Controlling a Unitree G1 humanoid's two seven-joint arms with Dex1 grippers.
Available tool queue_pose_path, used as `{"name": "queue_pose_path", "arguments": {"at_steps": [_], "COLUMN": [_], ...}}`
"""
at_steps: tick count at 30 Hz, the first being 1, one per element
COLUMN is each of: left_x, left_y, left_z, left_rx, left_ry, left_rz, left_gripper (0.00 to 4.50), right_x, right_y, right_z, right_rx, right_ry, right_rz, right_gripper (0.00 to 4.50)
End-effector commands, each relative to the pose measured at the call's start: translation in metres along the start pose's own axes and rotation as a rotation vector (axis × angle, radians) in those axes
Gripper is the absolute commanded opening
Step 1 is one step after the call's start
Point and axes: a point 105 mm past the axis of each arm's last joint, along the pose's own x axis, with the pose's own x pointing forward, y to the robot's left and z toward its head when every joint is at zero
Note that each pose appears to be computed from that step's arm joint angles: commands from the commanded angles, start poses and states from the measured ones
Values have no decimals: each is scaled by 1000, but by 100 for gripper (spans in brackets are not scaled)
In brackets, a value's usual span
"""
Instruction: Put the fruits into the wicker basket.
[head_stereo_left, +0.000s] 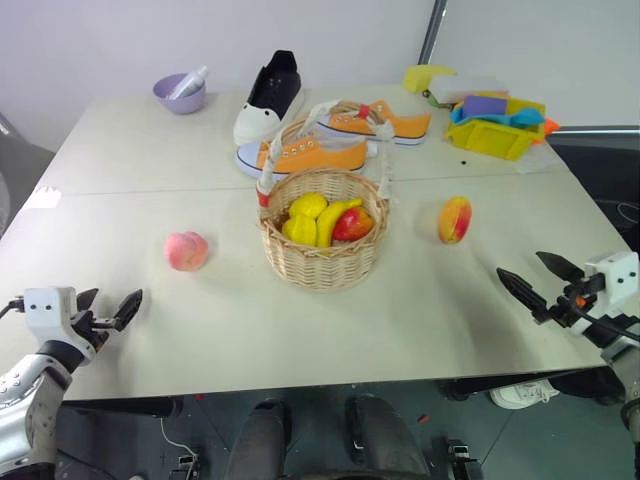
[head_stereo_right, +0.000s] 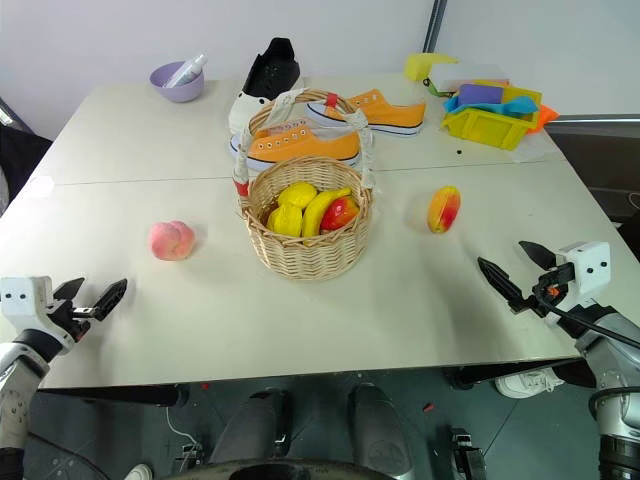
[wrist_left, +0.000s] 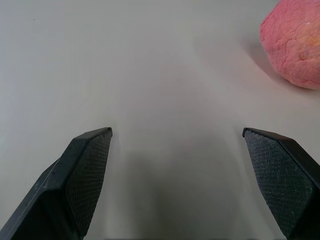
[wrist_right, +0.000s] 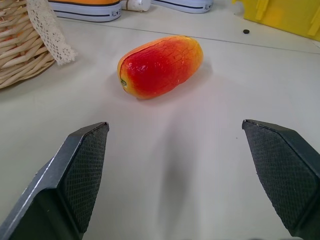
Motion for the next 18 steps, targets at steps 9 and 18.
{"name": "queue_pose_path", "arguments": {"at_steps": [9, 18], "left_x": [4, 16], "left_y": [-4, -29], "left_z": [29, 61], "left_rx": [31, 39], "left_ry": [-78, -122], "left_rz": [-23, -160], "left_gripper": [450, 450], "right_x": [9, 16], "right_y": [10, 54], "right_z": [32, 69], "right_rx": [-27, -81], "right_ry": [-105, -153], "right_rz": [15, 218], "right_gripper": [446, 446]}}
